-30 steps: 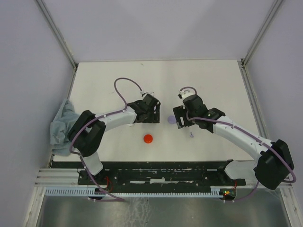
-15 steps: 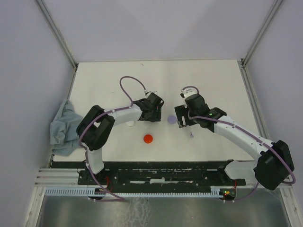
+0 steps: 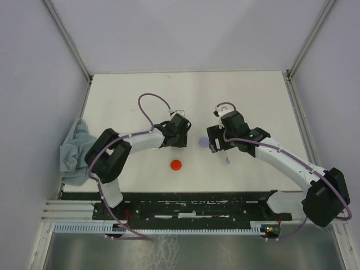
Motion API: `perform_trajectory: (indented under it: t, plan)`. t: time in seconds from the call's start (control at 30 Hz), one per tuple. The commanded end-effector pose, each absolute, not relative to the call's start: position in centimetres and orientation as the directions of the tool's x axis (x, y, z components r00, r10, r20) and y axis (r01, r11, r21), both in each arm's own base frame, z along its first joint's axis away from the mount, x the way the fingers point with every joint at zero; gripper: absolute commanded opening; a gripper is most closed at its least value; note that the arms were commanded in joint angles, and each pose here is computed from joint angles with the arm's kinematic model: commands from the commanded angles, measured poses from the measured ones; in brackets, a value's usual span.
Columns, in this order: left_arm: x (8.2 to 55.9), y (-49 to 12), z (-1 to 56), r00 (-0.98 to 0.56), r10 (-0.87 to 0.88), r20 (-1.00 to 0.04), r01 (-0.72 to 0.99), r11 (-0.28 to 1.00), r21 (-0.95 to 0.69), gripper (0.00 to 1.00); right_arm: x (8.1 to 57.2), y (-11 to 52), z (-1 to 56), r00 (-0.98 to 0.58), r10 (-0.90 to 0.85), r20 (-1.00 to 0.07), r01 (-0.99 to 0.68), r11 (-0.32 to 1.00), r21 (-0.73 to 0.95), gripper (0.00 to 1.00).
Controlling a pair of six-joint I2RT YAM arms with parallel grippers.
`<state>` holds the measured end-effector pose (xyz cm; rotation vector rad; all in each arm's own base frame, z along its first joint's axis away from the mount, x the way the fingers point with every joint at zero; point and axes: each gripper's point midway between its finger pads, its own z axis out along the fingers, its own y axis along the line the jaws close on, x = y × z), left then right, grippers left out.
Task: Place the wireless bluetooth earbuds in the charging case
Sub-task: Pick up the charging case at the center of the board.
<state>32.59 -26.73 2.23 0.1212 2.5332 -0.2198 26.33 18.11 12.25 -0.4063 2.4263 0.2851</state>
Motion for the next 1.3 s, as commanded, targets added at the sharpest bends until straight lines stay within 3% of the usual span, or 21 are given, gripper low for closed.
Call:
perform_trajectory:
  t: [0.0,0.27,0.57,0.97,1.27]
  plan:
    - [32.6,-27.0,6.2,-0.739,0.051,-0.672,0.221,0.960,-0.170,0.50,27.4,19.8,15.6,-0.702,-0.168,-0.692,-0.388,0.905,0.175,0.88]
    - [31.7,-26.6,12.6,-0.538,0.070,-0.840,0.376,0.912,-0.165,0.50,27.3,22.4,19.3,-0.713,-0.163,-0.681,-0.459,0.844,0.278,0.85]
    - [29.3,-27.2,19.7,-0.220,0.120,-0.968,0.596,0.802,-0.036,0.47,27.1,25.7,24.9,-0.725,-0.159,-0.670,-0.530,0.750,0.396,0.77]
    - [25.5,-28.8,23.7,0.144,0.154,-0.978,0.756,0.621,0.209,0.46,25.6,29.8,27.0,-0.764,-0.168,-0.623,-0.570,0.629,0.529,0.68]
    - [24.6,-29.4,24.8,0.202,0.127,-0.971,0.780,0.579,0.238,0.46,25.4,31.8,25.8,-0.769,-0.187,-0.611,-0.580,0.607,0.543,0.60]
